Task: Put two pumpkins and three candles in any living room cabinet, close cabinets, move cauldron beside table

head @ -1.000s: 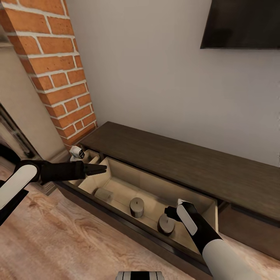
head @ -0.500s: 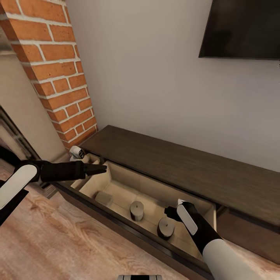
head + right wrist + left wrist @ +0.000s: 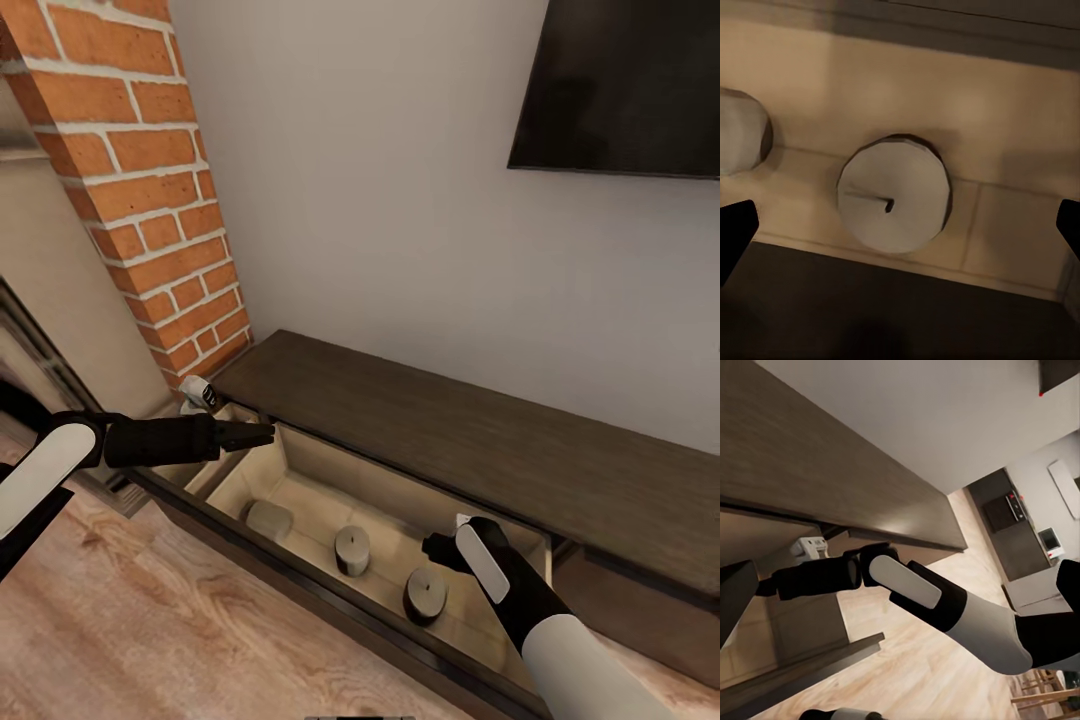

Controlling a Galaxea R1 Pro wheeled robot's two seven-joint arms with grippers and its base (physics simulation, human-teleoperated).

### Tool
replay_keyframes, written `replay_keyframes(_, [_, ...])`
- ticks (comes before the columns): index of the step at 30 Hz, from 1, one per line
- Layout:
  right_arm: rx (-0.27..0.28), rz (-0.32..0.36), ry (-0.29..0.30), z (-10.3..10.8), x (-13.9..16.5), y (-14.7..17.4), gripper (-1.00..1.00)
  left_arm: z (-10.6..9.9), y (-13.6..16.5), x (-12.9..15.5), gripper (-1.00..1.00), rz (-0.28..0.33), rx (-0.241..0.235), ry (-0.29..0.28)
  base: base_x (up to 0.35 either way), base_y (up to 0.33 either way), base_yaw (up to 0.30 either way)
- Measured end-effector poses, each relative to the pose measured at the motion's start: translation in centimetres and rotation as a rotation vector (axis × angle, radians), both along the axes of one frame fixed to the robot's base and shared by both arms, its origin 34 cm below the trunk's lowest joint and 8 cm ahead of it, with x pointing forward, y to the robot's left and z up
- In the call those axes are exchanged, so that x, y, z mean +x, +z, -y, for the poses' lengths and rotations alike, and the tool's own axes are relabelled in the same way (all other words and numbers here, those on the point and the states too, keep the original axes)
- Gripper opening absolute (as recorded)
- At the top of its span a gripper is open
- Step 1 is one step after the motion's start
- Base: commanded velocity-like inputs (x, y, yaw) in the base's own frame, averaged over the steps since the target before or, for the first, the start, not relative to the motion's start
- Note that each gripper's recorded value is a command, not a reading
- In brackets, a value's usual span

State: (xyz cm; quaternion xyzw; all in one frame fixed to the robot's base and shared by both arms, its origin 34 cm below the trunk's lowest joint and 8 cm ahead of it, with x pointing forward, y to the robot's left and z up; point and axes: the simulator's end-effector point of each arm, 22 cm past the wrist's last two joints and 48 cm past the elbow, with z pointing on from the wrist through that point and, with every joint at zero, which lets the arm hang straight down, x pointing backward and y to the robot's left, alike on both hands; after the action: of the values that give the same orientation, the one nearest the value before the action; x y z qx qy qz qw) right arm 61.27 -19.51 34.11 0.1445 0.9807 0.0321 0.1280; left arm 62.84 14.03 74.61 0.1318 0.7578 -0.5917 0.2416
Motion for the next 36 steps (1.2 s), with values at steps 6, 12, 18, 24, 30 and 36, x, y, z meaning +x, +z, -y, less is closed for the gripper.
replay_keyframes(6, [0.003,-0.003,0.002,-0.1,0.3,1.3,1.0,0.0,1.3,0.3,1.0,-0.001,0.0,0.0,0.0,0.0,0.0])
replay_keyframes(12, [0.0,-0.002,0.001,0.0,0.6,2.6,1.0,0.1,2.5,0.6,1.0,-0.002,0.001,0.0,-0.028,0.0,0.0])
replay_keyframes(18, [0.001,-0.002,0.001,0.0,0.9,3.9,1.0,0.0,3.9,0.9,1.0,-0.001,0.0,0.001,-0.019,0.0,0.0])
replay_keyframes(24, [0.001,-0.003,0.001,0.0,1.1,5.2,1.0,0.1,5.2,1.2,1.0,-0.001,0.0,0.0,-0.002,0.0,0.0])
replay_keyframes(30, [0.0,-0.003,0.001,0.0,1.4,6.5,1.0,0.1,6.4,1.4,1.0,-0.001,0.0,0.0,0.0,0.0,0.0])
replay_keyframes(36, [0.0,-0.003,0.001,0.0,1.6,7.8,1.0,0.0,7.8,1.7,1.0,0.0,-0.001,0.0,-0.065,0.057,-0.048])
